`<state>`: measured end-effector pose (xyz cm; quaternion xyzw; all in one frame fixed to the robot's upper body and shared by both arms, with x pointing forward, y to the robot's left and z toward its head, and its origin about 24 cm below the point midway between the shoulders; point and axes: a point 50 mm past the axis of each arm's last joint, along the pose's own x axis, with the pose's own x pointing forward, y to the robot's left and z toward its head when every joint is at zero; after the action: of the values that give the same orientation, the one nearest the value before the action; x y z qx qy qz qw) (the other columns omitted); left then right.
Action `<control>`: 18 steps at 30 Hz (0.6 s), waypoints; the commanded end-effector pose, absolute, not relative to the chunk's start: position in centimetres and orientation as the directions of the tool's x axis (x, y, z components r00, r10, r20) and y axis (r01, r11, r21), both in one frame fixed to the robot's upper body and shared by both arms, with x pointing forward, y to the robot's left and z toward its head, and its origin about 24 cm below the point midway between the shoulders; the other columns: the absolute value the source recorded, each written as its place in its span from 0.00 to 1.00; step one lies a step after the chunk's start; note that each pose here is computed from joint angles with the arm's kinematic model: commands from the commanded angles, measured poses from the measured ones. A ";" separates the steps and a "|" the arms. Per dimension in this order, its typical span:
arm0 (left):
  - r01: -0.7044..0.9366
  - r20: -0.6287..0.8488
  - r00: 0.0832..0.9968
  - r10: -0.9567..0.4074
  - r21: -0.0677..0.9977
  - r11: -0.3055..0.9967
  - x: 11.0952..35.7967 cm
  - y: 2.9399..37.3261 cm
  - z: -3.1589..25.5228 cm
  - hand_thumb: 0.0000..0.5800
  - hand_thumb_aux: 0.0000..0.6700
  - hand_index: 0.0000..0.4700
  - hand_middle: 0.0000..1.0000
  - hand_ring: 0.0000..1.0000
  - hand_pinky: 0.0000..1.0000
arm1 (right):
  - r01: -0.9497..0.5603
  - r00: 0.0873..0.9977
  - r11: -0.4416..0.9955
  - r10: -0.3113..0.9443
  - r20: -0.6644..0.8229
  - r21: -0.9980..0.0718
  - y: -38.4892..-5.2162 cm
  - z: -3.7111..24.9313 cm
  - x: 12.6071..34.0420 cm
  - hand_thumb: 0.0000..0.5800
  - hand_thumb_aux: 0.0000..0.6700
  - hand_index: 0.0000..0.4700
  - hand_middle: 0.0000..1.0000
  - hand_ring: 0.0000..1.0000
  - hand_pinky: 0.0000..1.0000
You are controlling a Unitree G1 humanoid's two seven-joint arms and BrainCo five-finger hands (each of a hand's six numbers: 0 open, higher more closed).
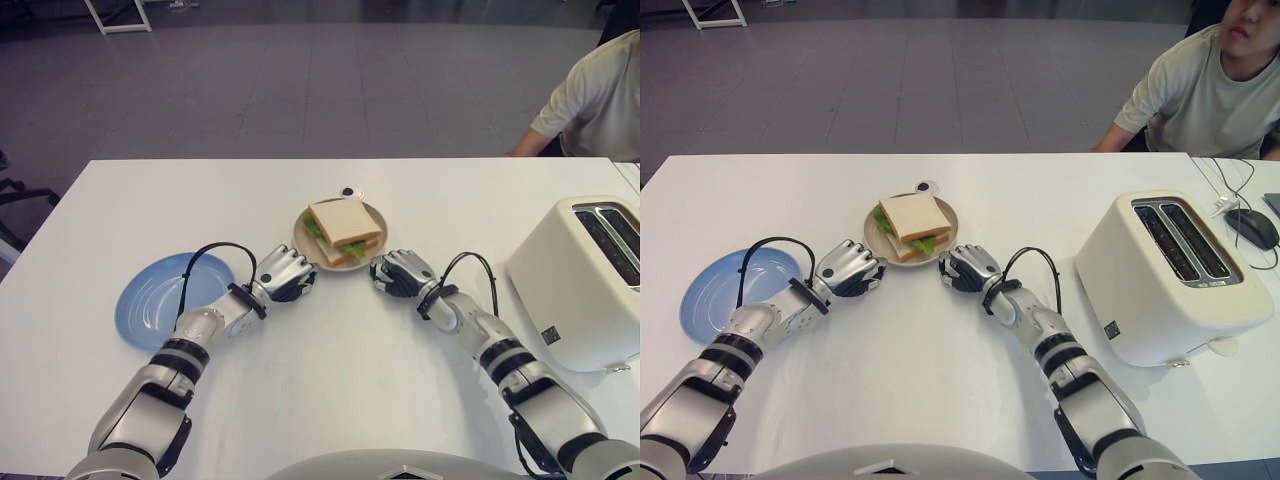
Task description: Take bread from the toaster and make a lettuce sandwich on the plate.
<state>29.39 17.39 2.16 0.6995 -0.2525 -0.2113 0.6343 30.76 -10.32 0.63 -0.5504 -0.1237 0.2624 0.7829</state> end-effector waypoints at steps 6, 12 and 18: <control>-0.185 0.277 0.716 -0.641 0.961 0.207 24.9 17.7 6.9 0.88 0.65 0.65 1.00 1.00 1.00 | -0.152 0.784 0.410 0.604 0.143 -0.899 -12.9 4.1 27.6 0.00 0.00 0.00 0.91 0.91 0.91; -0.117 0.410 0.767 -0.494 0.846 0.519 20.1 17.6 9.3 0.35 0.20 0.20 0.11 0.11 0.11 | -0.087 0.846 0.635 0.454 0.280 -0.768 -16.8 6.5 26.2 0.00 0.00 0.00 0.11 0.11 0.11; 0.133 0.387 0.846 -0.368 0.516 0.846 19.7 16.4 6.9 0.14 0.07 0.07 0.00 0.00 0.00 | -0.267 0.848 0.854 0.429 0.312 -0.447 -15.2 5.1 25.7 0.00 0.00 0.00 0.00 0.00 0.00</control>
<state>19.99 16.55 8.18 0.2816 -0.2751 -0.1158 0.9119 26.01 -15.74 5.47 -0.2495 -0.2105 0.1634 0.9310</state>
